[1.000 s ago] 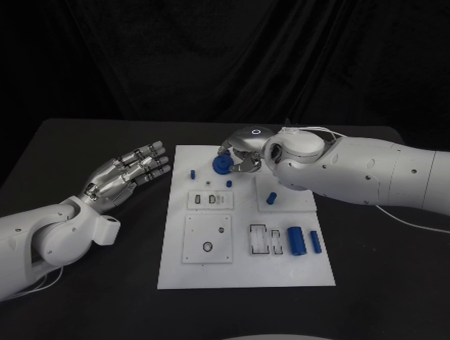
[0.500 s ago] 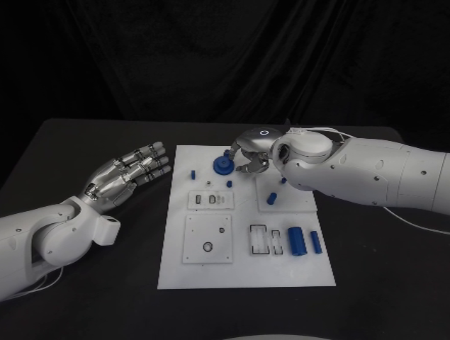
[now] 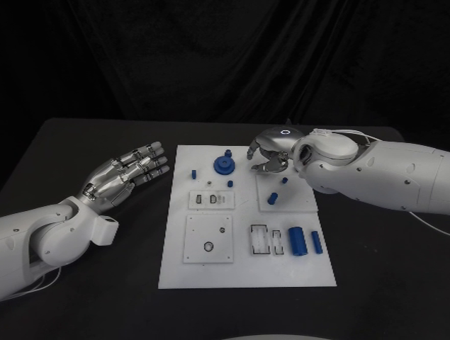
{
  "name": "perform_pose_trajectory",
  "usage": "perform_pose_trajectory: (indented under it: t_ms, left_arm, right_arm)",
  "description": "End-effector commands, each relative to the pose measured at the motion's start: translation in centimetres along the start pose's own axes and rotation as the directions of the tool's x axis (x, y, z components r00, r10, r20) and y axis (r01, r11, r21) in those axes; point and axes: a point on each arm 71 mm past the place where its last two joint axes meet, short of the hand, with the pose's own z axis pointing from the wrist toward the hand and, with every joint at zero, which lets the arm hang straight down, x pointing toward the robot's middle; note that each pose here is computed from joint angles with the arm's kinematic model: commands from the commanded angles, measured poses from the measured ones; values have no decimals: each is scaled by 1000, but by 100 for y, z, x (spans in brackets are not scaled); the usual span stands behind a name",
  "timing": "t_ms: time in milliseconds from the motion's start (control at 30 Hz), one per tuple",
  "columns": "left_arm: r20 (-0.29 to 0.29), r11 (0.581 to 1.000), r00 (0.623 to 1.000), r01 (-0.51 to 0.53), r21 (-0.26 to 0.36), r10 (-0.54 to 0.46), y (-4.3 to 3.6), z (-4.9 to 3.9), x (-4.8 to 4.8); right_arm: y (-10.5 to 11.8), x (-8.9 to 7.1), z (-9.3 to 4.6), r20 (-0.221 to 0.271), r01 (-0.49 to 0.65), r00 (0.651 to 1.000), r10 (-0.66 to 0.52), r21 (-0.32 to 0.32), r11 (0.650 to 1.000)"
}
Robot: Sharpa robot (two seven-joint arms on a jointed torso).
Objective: Assemble the parts on the task board
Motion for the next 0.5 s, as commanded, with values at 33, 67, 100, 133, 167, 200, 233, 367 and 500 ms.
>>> perform_pose_trajectory:
  t_ms: [33,67,100,133,167,200,233,367,500]
  left_arm:
    - [-9,982,1000,11,189,-10,-132,-18,14]
    - [-8,982,1000,11,188,-9,-133,-20,13]
    - [-7,982,1000,10,188,-9,-134,-22,11]
    - [-7,982,1000,10,188,-9,-134,-24,11]
    - [-6,982,1000,10,188,-9,-135,-26,10]
    - [-6,982,1000,9,187,-8,-135,-27,10]
    - [-5,982,1000,9,187,-8,-136,-29,10]
    - [-4,983,1000,8,186,-8,-137,-33,12]
    - [-5,983,1000,9,185,-9,-135,-31,16]
  right_arm:
    - [-39,-160,-101,105,-5,994,4,13,1000]
    - [-60,-193,-138,115,-6,993,4,17,1000]
    - [-85,-227,-178,124,-7,992,4,23,1000]
    - [-119,-268,-229,132,-8,991,3,31,999]
    - [-158,-305,-281,138,-8,990,2,42,999]
    - [-181,-323,-313,140,-9,990,2,48,999]
    - [-215,-343,-357,141,-9,990,1,58,998]
    - [-346,-390,-527,153,-22,988,9,83,996]
    - [-469,-384,-669,151,-44,988,28,109,993]
